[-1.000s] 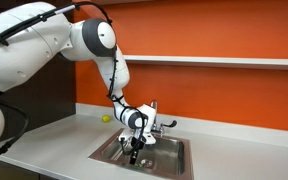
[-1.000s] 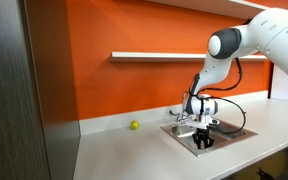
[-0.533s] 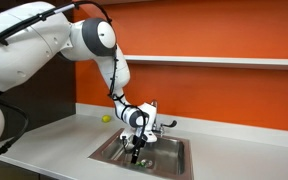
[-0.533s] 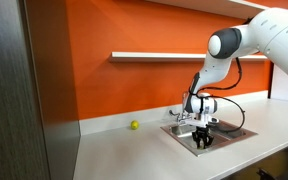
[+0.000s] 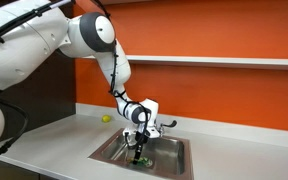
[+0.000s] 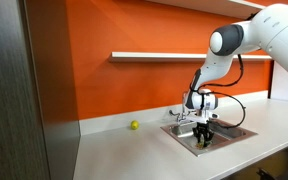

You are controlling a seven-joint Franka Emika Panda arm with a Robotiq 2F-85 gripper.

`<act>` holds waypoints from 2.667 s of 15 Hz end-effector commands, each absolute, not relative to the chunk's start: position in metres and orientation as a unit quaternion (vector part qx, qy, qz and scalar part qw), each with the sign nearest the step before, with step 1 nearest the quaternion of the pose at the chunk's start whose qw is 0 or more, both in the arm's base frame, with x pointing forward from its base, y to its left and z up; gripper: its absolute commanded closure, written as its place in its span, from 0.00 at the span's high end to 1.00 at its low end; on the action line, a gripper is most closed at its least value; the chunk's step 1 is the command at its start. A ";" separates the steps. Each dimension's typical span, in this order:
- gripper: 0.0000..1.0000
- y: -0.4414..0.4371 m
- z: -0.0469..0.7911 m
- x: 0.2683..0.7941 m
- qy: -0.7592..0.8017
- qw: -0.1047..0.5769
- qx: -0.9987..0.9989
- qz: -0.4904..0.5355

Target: Remove the green packet from the sink and put it on the counter.

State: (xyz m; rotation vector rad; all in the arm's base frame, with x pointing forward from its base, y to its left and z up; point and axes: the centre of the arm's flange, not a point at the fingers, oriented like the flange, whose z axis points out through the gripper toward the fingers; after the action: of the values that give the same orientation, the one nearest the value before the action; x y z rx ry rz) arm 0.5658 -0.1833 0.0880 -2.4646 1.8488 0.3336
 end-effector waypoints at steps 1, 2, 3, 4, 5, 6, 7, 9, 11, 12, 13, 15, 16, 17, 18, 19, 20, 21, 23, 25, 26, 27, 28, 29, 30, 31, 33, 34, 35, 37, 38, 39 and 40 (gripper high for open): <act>0.16 -0.181 0.116 0.565 0.598 0.019 -0.793 0.113; 0.16 -0.181 0.120 0.565 0.597 0.019 -0.794 0.112; 0.16 -0.180 0.124 0.566 0.596 0.019 -0.795 0.111; 0.16 -0.179 0.129 0.566 0.595 0.020 -0.796 0.110; 0.16 -0.178 0.134 0.567 0.593 0.020 -0.797 0.111; 0.16 -0.177 0.138 0.567 0.591 0.019 -0.799 0.110; 0.16 -0.177 0.142 0.568 0.588 0.021 -0.801 0.111; 0.16 -0.177 0.148 0.569 0.581 0.021 -0.806 0.109; 0.16 -0.175 0.155 0.569 0.571 0.017 -0.814 0.109; 0.16 -0.174 0.159 0.570 0.560 0.017 -0.821 0.108; 0.16 -0.172 0.162 0.570 0.549 0.016 -0.829 0.107; 0.16 -0.166 0.168 0.570 0.526 0.005 -0.844 0.105; 0.16 -0.163 0.171 0.570 0.515 -0.001 -0.851 0.103; 0.16 -0.160 0.173 0.570 0.506 -0.006 -0.857 0.101; 0.16 -0.152 0.180 0.569 0.493 -0.011 -0.864 0.097; 0.16 -0.147 0.183 0.568 0.483 -0.014 -0.870 0.094; 0.16 -0.141 0.187 0.567 0.473 -0.015 -0.876 0.091; 0.16 -0.136 0.190 0.565 0.462 -0.018 -0.882 0.089; 0.16 -0.126 0.197 0.561 0.440 -0.022 -0.894 0.084; 0.16 -0.120 0.202 0.557 0.417 -0.032 -0.905 0.080; 0.16 -0.117 0.203 0.555 0.405 -0.036 -0.910 0.078; 0.16 -0.114 0.204 0.553 0.392 -0.041 -0.916 0.077; 0.16 -0.112 0.205 0.550 0.378 -0.043 -0.922 0.075; 0.16 -0.109 0.206 0.548 0.365 -0.045 -0.927 0.074; 0.16 -0.107 0.207 0.545 0.351 -0.046 -0.932 0.073; 0.16 -0.105 0.208 0.543 0.342 -0.050 -0.936 0.072; 0.16 -0.100 0.210 0.539 0.319 -0.052 -0.944 0.070; 0.16 -0.097 0.212 0.537 0.310 -0.052 -0.947 0.069; 0.16 -0.094 0.213 0.536 0.300 -0.053 -0.950 0.069; 0.16 -0.087 0.218 0.533 0.281 -0.057 -0.956 0.068; 0.16 -0.084 0.221 0.531 0.275 -0.058 -0.957 0.067; 0.16 -0.079 0.224 0.531 0.267 -0.059 -0.960 0.066; 0.16 -0.074 0.227 0.531 0.258 -0.062 -0.962 0.065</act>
State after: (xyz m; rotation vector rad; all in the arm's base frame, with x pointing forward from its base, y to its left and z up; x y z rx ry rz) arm 0.5429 -0.0872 0.2075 -3.1099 0.9495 0.2488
